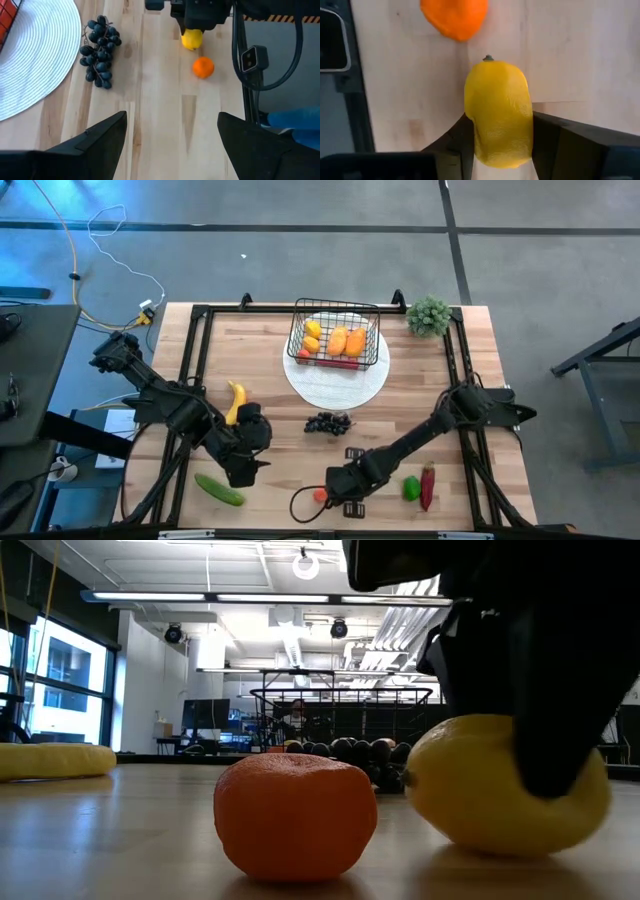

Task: Build produce basket
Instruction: Put the lemon into mesh basket

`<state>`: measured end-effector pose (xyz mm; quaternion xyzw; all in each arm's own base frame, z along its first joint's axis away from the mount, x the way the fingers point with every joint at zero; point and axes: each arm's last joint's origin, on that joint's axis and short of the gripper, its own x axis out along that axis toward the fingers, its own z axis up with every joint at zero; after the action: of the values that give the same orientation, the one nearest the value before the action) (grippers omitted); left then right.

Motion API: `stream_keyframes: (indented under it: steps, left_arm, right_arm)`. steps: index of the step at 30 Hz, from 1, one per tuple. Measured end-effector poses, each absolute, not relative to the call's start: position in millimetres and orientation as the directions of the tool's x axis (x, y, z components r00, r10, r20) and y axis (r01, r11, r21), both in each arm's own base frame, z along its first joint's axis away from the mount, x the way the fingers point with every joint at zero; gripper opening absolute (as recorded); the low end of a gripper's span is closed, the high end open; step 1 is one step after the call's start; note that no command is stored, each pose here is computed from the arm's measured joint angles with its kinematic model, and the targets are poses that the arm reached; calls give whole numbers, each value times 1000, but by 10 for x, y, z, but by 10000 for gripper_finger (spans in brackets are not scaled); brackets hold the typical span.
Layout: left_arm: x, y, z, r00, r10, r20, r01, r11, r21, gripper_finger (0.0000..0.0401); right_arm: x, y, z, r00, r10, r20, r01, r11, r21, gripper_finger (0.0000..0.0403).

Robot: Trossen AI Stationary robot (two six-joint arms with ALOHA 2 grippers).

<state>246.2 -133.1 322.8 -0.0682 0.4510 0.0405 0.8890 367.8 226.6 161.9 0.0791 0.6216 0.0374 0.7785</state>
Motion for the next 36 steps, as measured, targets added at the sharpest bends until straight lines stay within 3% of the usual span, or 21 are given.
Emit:
stream_keyframes:
  steps: [15, 36]
  left_arm:
    - [2536, -1178, 3227, 589, 58, -806, -174, 983, -56, 300]
    - [2592, -793, 3269, 580, 285, -763, -343, 935, 89, 300]
  right_arm:
    - [3878, 1602, 2099, 357, 82, -930, 12, 996, 93, 114]
    - [3891, -209, 2885, 522, -222, -824, 262, 961, -93, 114]
